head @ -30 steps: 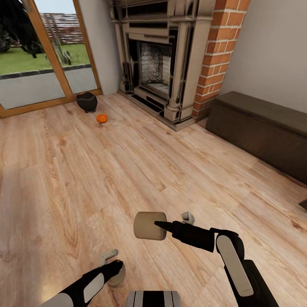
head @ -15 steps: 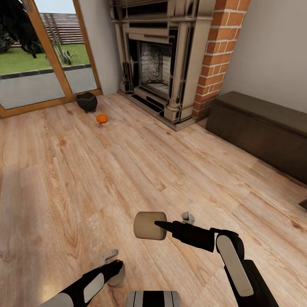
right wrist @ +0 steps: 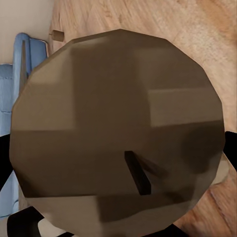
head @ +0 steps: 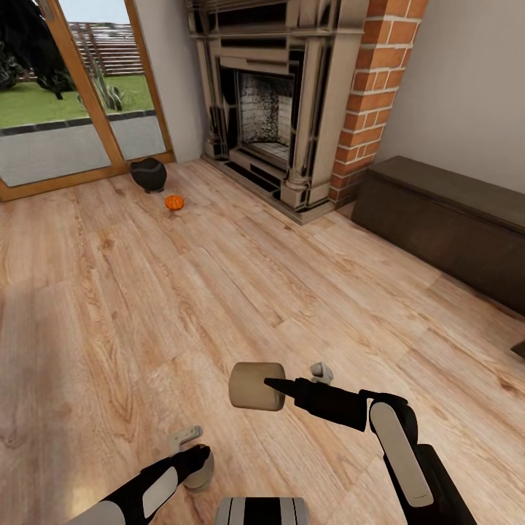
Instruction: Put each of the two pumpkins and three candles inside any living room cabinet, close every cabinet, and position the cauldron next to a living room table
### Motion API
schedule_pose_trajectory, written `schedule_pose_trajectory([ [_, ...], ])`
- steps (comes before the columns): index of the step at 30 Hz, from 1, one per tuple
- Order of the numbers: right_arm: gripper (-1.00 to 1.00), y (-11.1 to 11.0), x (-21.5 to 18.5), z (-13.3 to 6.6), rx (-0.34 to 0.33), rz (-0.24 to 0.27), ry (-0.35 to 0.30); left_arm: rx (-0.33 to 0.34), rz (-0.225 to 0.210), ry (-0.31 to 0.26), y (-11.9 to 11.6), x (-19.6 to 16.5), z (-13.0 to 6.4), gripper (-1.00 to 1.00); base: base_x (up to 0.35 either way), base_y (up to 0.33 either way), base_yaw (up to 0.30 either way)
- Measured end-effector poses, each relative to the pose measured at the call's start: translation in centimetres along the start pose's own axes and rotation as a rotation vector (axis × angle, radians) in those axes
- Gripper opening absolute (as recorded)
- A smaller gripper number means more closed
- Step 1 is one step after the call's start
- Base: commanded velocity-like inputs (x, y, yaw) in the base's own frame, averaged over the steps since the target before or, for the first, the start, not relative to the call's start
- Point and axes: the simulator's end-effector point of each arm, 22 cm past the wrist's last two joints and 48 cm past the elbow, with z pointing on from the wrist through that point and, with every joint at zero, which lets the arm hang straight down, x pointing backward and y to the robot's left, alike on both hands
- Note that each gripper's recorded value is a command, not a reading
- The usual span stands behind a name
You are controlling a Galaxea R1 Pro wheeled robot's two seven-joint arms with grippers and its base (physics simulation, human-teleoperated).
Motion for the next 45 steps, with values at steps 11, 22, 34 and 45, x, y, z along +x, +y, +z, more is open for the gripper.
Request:
schedule_pose_trajectory([
  [11,-1.0,0.5,-0.2,-0.2,-0.003,-0.01,-0.006,-0.014,-0.001,0.001,0.6,0.1,-0.3,1.0,0.0,0.0,0.0],
  [22,-1.0,0.5,-0.2,-0.2,-0.004,-0.01,-0.006,-0.013,0.0,0.001,0.6,0.1,-0.3,1.0,0.0,0.0,0.0],
  [34,-1.0,2.0,-0.7,-0.9,-0.015,-0.036,-0.022,-0.021,0.003,-0.018,0.9,-0.7,-1.1,1.0,0.0,0.0,0.0],
  [45,-1.0,1.9,-0.7,-0.9,-0.013,-0.037,-0.022,-0.02,0.003,-0.018,0.9,-0.7,-1.1,1.0,0.0,0.0,0.0],
])
